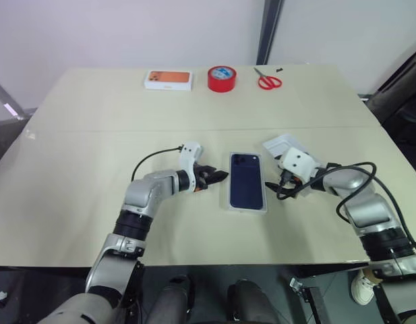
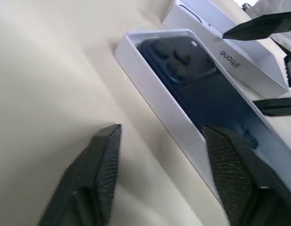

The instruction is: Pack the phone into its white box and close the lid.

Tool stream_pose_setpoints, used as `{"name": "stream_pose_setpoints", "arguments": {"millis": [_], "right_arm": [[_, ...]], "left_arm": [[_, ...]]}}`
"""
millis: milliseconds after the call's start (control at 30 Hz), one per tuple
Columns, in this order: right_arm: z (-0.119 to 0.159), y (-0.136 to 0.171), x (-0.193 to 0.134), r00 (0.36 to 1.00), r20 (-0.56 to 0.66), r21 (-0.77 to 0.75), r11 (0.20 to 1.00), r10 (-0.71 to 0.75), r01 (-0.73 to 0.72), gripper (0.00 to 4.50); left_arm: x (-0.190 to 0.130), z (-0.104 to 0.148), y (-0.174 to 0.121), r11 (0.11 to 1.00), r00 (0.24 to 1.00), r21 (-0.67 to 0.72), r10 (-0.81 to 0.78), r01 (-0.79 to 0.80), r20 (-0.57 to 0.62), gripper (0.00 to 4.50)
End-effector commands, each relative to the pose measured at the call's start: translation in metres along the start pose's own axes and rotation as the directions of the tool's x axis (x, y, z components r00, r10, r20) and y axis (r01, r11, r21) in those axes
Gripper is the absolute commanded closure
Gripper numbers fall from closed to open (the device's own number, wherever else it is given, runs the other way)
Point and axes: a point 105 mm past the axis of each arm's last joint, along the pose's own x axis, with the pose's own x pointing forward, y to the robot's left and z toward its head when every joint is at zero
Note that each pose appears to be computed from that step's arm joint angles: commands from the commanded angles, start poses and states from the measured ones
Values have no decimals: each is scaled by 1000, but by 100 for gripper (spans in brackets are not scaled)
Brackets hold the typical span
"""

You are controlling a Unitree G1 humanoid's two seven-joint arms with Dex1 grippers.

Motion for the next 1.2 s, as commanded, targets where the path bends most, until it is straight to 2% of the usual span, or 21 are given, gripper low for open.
{"name": "stream_pose_setpoints", "arguments": {"millis": [33, 167, 367, 433, 500, 567, 767, 1033, 1200], "right_arm": [[12, -16, -11, 999, 26, -64, 997, -47, 49, 0], [6, -28, -20, 995, 7, -29, 995, -95, 95, 0], [3, -29, -29, 988, -8, 220, 964, -154, 152, 0], [-1, -30, -32, 982, -42, 360, 914, -182, 185, 0], [-4, -27, -33, 981, -76, 486, 853, -178, 192, 0], [-7, -19, -33, 985, -107, 543, 821, -137, 173, 0], [-14, -11, -33, 967, -247, 509, 841, -63, 185, 0], [-14, -9, -38, 946, -321, 432, 896, 48, 101, 0], [-16, -6, -36, 936, -339, 449, 891, 99, 68, 0]], "left_arm": [[-8, 15, -2, 1000, 998, 17, -9, 8, 56, 178], [-16, 24, -3, 998, 995, 65, -15, 8, 102, 178], [-54, 38, -2, 959, 979, 282, -76, 20, 190, 178], [-71, 42, -5, 936, 970, 352, -115, 32, 216, 178], [-86, 37, -5, 908, 969, 414, -152, 60, 192, 178], [-100, 29, -5, 870, 971, 486, -183, 86, 156, 178], [-134, 16, -5, 807, 964, 565, -256, 174, 68, 178], [-130, 5, -19, 767, 952, 609, -299, 202, 60, 178], [-123, 1, -22, 777, 954, 608, -281, 162, 105, 178]]}}
